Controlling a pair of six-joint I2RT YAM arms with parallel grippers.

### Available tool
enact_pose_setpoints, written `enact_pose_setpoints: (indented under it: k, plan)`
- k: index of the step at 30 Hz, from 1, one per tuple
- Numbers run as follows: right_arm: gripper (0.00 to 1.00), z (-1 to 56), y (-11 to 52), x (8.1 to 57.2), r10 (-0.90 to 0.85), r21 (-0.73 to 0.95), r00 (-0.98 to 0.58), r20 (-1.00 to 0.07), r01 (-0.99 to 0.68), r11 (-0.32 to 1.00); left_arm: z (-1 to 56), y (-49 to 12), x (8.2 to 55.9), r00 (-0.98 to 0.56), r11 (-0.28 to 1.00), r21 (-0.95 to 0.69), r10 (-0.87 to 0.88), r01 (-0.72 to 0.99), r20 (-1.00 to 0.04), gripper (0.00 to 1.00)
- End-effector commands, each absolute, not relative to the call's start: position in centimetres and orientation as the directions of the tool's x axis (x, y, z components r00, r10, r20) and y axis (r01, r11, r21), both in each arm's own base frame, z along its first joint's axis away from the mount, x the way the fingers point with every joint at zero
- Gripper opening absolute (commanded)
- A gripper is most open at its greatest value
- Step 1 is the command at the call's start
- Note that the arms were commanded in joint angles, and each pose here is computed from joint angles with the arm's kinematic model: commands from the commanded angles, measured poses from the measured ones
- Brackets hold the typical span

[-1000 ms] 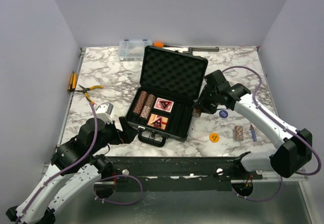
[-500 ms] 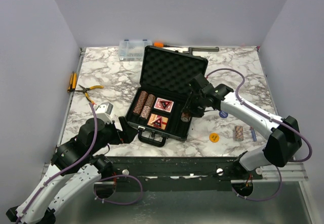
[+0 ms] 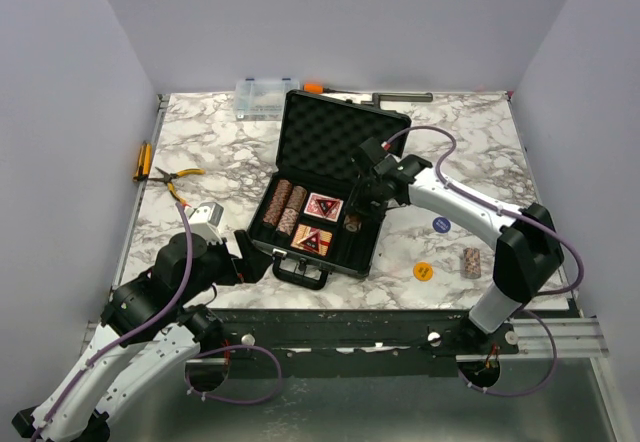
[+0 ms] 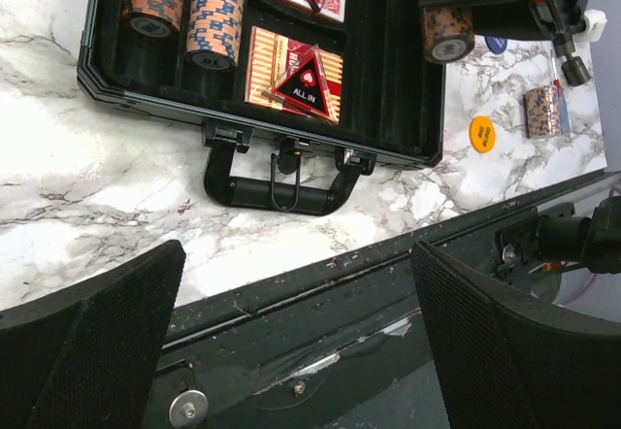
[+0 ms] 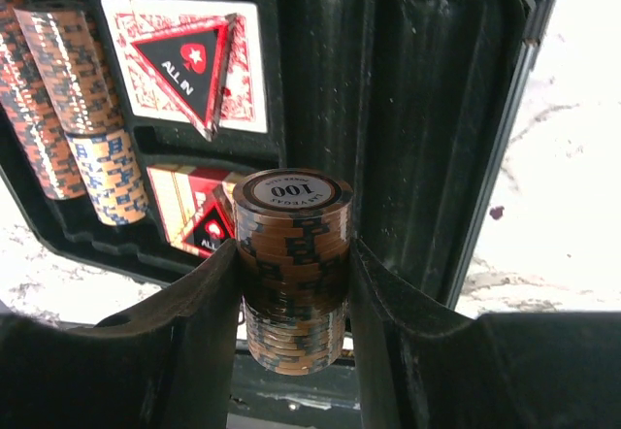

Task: Pack up texas hold em set

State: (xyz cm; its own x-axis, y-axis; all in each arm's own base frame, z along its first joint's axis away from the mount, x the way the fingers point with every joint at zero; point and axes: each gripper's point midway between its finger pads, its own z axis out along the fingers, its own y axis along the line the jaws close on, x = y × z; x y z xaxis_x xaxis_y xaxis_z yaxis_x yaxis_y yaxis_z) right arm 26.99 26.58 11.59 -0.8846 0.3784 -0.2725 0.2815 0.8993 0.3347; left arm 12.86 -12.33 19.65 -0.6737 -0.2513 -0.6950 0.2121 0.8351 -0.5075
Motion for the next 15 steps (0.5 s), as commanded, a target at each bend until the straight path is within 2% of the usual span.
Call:
enact_pose_setpoints:
  k: [1, 15]
  plan:
    - [0.01, 12.3, 27.9, 29.2, 0.361, 0.341, -0.872, -0.33, 0.246, 0.907, 19.5, -12.6, 12.9, -0.676, 0.829, -0.516, -0.253, 0.218, -0.692, 0.98]
    - [0.01, 8.8, 27.2, 30.9, 0.308, 0.175, -0.888, -0.341, 0.261, 0.949, 19.5, -12.6, 13.0, -0.676, 0.83, -0.515, -0.255, 0.214, -0.691, 0.98]
